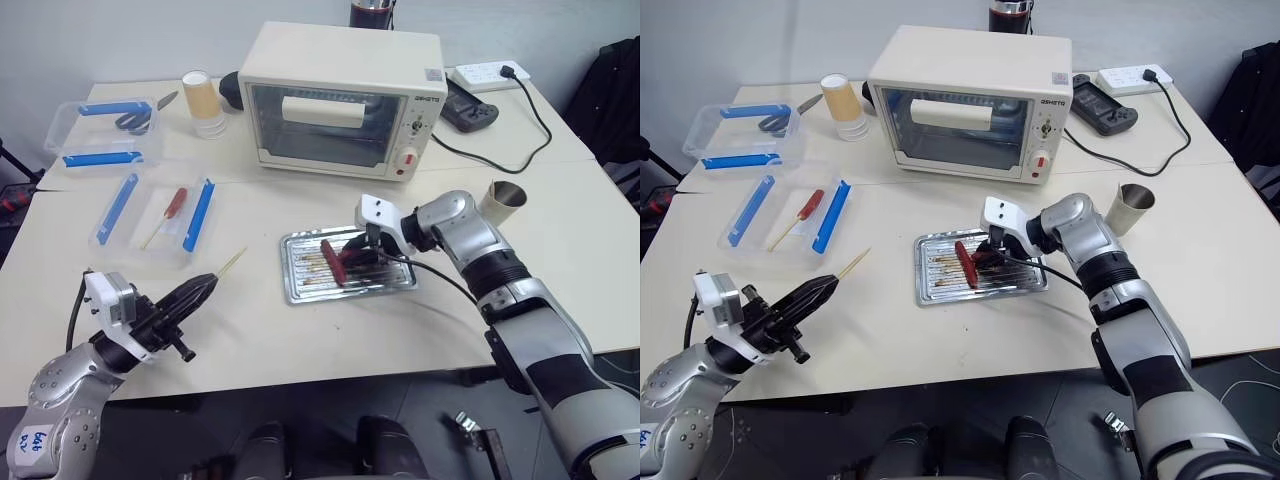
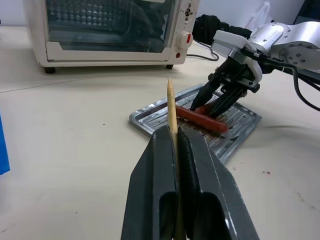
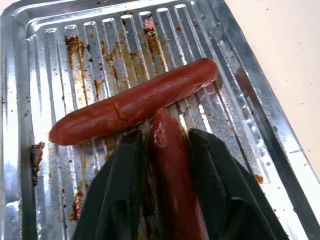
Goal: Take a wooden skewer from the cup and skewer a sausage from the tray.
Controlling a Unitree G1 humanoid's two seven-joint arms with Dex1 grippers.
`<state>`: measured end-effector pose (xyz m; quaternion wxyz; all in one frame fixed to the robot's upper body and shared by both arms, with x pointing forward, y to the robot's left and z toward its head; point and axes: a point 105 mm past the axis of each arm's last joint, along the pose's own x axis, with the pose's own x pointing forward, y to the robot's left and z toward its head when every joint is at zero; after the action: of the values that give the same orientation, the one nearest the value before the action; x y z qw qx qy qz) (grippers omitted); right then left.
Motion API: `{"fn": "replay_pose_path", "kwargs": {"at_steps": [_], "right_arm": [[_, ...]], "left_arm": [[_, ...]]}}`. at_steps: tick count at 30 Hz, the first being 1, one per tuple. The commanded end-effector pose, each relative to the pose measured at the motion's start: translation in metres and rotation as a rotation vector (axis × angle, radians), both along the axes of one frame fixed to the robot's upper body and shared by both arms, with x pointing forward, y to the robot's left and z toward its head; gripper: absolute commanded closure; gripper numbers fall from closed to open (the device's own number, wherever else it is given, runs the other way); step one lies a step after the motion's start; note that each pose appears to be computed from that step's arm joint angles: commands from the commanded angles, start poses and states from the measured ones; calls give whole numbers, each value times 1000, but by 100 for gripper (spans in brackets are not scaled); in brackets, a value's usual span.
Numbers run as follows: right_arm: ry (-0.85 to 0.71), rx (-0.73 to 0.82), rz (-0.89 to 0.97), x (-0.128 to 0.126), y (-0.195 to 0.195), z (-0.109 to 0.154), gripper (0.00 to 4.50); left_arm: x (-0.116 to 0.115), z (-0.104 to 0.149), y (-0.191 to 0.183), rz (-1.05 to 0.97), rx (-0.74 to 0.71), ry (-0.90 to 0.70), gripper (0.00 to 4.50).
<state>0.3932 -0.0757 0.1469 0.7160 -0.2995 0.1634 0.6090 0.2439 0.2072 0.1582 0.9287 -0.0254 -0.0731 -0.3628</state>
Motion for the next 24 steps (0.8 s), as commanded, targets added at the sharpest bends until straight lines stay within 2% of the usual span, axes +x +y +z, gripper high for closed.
{"fn": "replay_pose_path", "kwargs": {"at_steps": [1, 8, 10, 12, 17, 20, 24], "right_arm": [[-24, 64, 2, 0, 3, 15, 385], [-42, 54, 13, -2, -3, 18, 385], [-77, 76, 45, -5, -5, 29, 385], [-112, 94, 132, -15, -4, 42, 385], [-165, 144, 415, -59, 6, 66, 385], [-169, 157, 487, -77, 12, 71, 385], [-180, 155, 529, -89, 17, 74, 385]], "left_arm": [[-2, 10, -5, -18, 16, -42, 450], [-2, 9, -9, -43, 33, -37, 450], [-3, 7, -13, -80, 60, -33, 450], [-3, 6, -19, -123, 83, -28, 450], [-8, 3, -42, -284, 185, -36, 450], [-7, 6, -54, -345, 205, -56, 450], [-6, 13, -67, -403, 200, -78, 450]]}}
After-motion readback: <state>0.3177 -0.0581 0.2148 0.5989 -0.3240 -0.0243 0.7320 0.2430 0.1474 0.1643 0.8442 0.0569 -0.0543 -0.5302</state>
